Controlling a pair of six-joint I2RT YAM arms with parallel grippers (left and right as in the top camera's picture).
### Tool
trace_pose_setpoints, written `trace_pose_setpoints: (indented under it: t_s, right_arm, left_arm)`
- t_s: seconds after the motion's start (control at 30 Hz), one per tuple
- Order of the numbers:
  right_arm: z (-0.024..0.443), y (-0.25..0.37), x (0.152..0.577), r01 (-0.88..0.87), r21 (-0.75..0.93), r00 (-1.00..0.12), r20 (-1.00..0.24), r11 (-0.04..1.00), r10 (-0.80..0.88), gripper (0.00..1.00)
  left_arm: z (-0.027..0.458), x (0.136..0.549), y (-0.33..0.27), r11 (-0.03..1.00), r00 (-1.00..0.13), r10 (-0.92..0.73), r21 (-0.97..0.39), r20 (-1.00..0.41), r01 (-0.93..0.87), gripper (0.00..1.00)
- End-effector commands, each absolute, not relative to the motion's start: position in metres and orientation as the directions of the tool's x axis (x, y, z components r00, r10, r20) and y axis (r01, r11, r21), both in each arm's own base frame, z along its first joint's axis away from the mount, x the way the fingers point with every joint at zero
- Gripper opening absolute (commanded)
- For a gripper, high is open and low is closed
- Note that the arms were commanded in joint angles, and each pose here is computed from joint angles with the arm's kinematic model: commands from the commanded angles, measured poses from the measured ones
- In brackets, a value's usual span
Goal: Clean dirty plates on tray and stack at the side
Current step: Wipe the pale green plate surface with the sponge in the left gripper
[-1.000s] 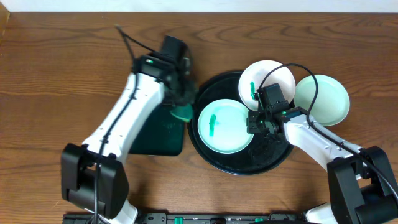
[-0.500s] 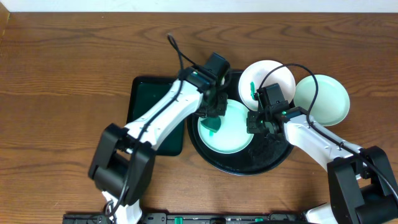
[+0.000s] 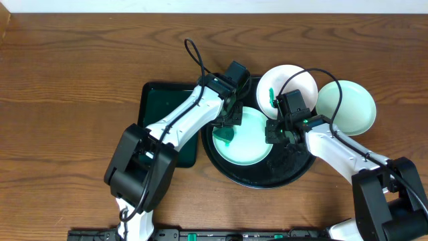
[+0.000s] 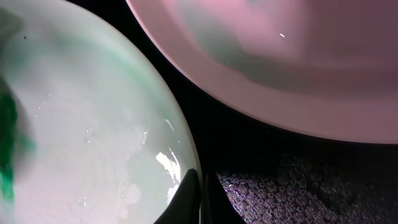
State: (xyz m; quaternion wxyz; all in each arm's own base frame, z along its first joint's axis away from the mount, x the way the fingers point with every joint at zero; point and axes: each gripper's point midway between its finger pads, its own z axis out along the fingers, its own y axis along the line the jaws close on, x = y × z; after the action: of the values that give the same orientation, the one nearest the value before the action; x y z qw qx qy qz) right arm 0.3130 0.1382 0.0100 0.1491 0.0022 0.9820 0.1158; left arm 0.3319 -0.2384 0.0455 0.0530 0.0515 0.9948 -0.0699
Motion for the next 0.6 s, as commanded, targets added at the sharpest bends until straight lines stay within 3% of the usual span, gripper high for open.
trace_pose_setpoints:
  t_s: [0.0,0.57]
  right_arm:
    - [0.006,0.143,0.309,-0.04,0.233,-0.96,-0.279,0.972,0.027,0.01]
    - [0.006,0.143,0.309,-0.041,0.233,-0.96,-0.279,0.972,0.027,0.01]
  left_arm:
    - [0.034,0.334,-0.233,0.991,-0.992,0.079,-0.1,-0.096,0.088,0.07]
    - [-0.036,0.313,-0.23,0.995,-0.993,0.103,-0.016,0.057,0.102,0.07]
